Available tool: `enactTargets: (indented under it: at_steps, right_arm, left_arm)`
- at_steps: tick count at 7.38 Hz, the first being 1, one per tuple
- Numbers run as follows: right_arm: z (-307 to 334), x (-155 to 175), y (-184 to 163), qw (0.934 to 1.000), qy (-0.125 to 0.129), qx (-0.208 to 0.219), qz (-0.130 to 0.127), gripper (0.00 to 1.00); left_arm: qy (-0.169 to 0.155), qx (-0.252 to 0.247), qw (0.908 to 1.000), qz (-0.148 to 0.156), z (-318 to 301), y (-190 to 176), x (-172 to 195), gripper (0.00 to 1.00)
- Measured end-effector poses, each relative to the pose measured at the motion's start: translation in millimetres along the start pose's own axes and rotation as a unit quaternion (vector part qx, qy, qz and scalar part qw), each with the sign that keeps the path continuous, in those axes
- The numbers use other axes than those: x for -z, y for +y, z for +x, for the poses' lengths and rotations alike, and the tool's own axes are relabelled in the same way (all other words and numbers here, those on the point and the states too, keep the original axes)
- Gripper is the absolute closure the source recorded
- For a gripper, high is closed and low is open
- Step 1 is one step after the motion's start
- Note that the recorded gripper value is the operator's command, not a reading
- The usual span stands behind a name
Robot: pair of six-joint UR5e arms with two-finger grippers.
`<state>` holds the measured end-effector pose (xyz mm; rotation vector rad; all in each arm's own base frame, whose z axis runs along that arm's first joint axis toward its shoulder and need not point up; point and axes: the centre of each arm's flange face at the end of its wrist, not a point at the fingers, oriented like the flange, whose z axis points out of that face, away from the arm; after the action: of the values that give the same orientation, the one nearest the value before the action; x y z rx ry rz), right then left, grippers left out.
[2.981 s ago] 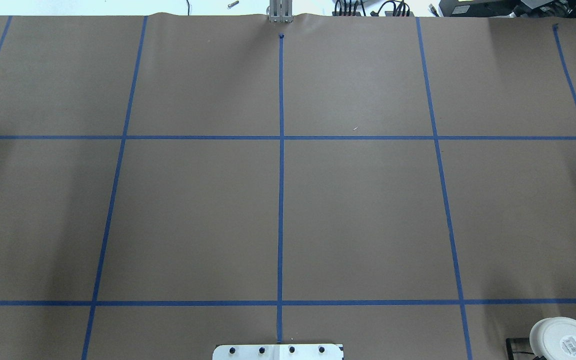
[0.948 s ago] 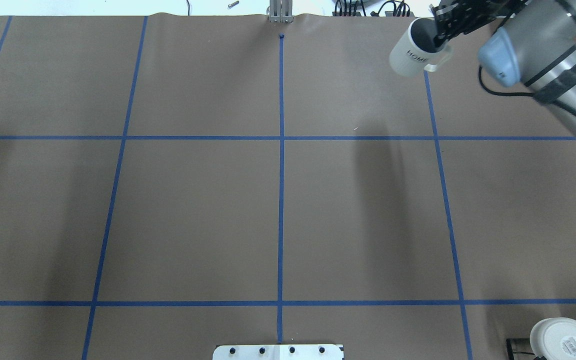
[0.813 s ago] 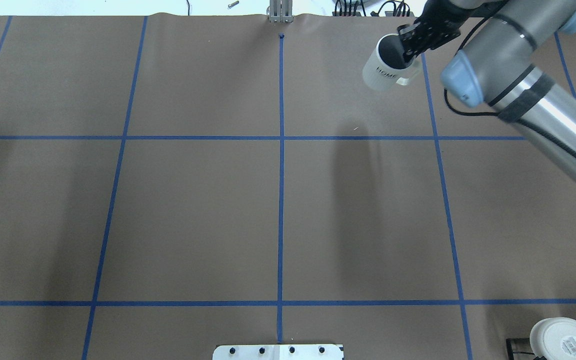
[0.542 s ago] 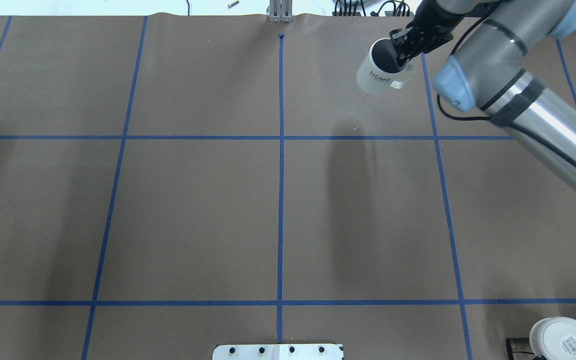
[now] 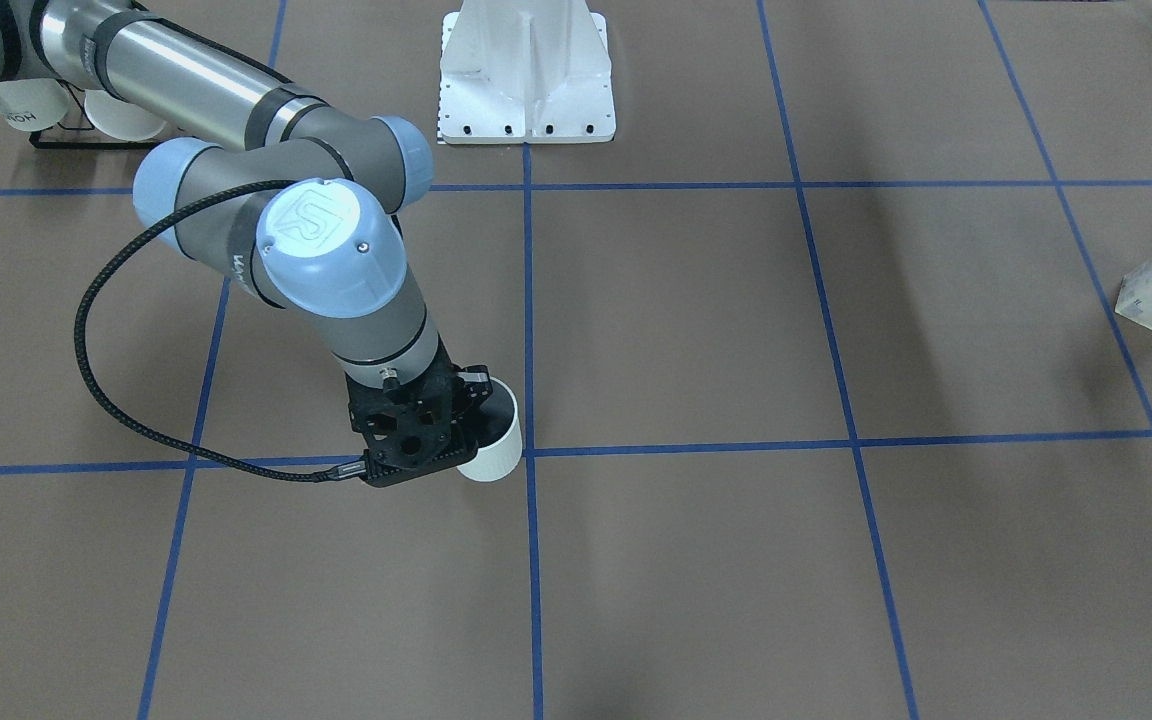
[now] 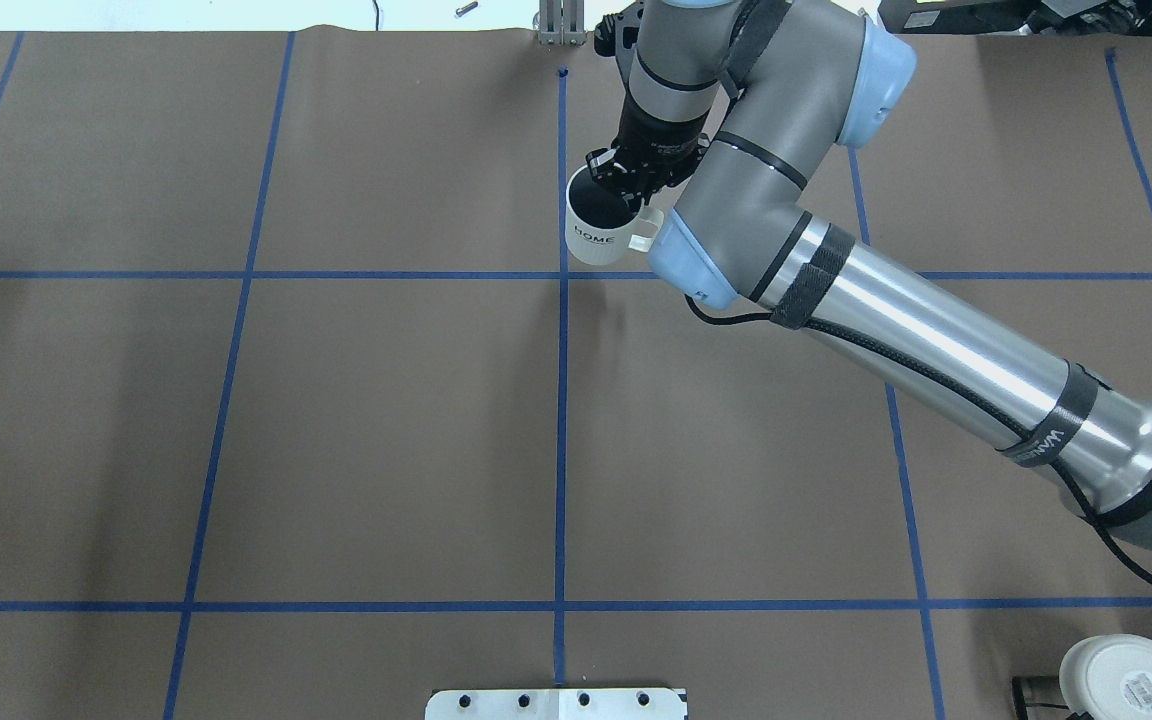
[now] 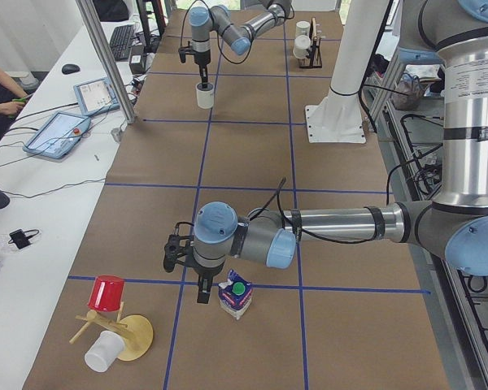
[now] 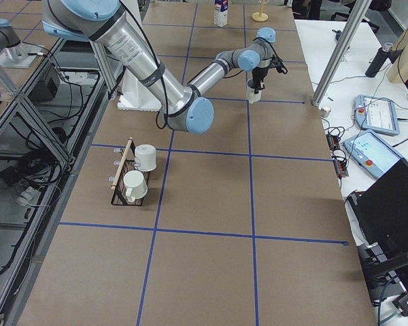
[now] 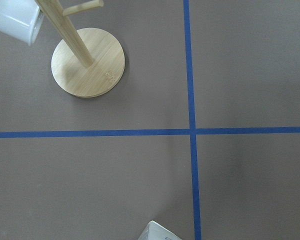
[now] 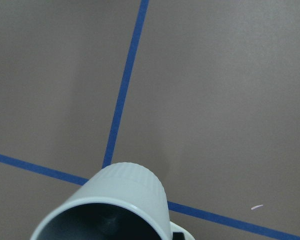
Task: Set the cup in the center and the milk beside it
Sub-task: 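Carry the white mug with the right gripper toward the table center, then lower the mug onto the center grid crossing and open the right gripper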
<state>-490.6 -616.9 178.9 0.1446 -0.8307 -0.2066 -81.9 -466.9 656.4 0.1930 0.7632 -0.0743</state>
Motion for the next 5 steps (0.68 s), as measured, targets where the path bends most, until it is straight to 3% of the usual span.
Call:
enactTargets:
  at_steps: [3, 4, 5]
  right_arm:
    - [-12, -33, 9, 0.9997, 0.022, 0.006, -0.011, 1.0]
    - [-13, -38, 10, 0.9996, 0.026, 0.006, -0.013, 0.87]
    - [-12, -41, 10, 0.9995, 0.027, 0.005, -0.015, 0.63]
  left_arm:
    - [0.0, -0.003, 1.0, 0.003, -6, 0, -7, 0.01]
    - [0.001, -0.004, 1.0, 0.004, -8, 0, -8, 0.01]
    - [0.001, -0.005, 1.0, 0.005, -8, 0, -8, 0.01]
